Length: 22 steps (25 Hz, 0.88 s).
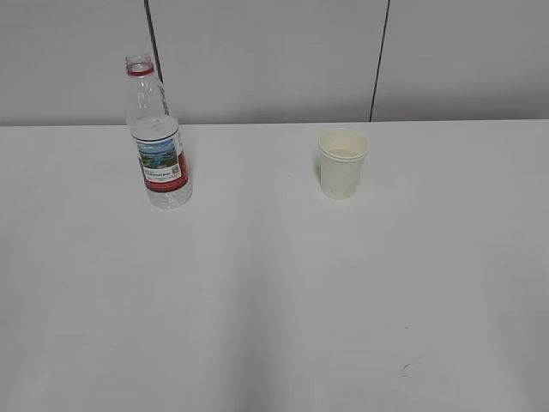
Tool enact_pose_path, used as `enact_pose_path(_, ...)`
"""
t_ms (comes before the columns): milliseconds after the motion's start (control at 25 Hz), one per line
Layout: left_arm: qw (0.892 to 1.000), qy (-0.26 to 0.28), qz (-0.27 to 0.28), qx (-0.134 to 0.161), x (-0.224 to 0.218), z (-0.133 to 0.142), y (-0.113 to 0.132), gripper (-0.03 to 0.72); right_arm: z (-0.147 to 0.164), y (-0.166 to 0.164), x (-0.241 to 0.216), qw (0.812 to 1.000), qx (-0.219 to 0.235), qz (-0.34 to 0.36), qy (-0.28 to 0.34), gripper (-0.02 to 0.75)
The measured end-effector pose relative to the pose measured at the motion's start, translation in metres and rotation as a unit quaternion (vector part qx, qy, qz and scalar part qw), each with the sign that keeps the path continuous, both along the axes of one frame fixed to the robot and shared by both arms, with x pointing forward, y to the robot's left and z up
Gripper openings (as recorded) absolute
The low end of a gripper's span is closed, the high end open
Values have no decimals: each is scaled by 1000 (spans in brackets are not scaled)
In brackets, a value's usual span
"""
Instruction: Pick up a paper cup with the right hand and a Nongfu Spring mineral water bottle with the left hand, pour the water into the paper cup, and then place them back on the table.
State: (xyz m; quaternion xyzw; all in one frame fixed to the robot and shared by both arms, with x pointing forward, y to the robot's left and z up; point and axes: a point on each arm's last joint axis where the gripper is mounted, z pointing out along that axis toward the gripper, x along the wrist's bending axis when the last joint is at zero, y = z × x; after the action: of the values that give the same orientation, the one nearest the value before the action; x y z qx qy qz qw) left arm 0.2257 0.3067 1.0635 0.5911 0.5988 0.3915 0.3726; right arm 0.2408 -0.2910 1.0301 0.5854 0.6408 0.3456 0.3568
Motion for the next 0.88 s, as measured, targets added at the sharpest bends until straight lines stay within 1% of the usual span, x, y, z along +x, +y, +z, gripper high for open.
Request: enact_pose_path(880, 1000, 0, 0, 0, 0, 0, 0, 466, 0, 0, 0, 1000, 0, 0, 0, 584)
